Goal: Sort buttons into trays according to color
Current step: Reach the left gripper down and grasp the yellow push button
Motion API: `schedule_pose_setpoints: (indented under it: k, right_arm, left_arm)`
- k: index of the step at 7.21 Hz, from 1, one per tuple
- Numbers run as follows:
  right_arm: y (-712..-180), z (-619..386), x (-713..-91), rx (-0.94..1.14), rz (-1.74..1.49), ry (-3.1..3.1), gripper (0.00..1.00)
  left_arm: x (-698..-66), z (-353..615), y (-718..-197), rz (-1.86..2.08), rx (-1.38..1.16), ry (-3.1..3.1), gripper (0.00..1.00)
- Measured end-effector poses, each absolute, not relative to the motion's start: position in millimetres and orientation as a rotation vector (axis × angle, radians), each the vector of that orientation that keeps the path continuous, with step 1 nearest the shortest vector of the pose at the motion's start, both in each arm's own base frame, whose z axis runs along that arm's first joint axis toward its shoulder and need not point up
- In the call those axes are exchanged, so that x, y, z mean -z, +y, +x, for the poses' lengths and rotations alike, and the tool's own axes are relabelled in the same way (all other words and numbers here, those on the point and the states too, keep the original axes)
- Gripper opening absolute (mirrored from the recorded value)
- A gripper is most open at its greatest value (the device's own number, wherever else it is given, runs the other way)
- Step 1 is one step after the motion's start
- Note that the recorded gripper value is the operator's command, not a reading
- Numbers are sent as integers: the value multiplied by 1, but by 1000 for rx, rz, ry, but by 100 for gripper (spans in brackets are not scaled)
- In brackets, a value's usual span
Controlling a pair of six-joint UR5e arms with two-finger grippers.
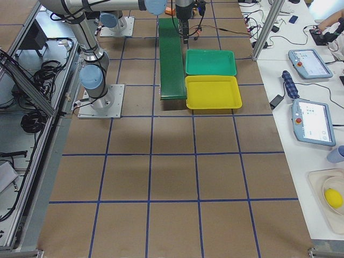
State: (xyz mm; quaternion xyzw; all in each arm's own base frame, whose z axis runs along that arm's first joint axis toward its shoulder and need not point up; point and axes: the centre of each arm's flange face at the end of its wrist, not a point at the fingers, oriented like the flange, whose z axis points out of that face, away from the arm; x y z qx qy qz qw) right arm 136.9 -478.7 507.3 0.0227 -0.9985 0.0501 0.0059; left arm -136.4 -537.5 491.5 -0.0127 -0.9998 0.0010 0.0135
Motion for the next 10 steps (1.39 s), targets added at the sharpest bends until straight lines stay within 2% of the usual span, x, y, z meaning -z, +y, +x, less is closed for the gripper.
schedule_pose_setpoints:
  k: [2, 5, 7, 10]
  right_arm:
    - [-479, 137, -507, -155, 71, -3125, 100]
    - [-478, 137, -507, -153, 70, -3126, 100]
    - [-478, 137, -506, -150, 71, -3127, 100]
    - [-477, 137, -501, -134, 67, -3129, 100]
  left_arm:
    - [-485, -115, -539, -138, 20, -3113, 100]
    - [-441, 0, -567, -120, 102, -3082, 100]
    - [-382, 71, -588, -238, 117, -3060, 100]
    - [-254, 172, -597, -467, 98, -3020, 100]
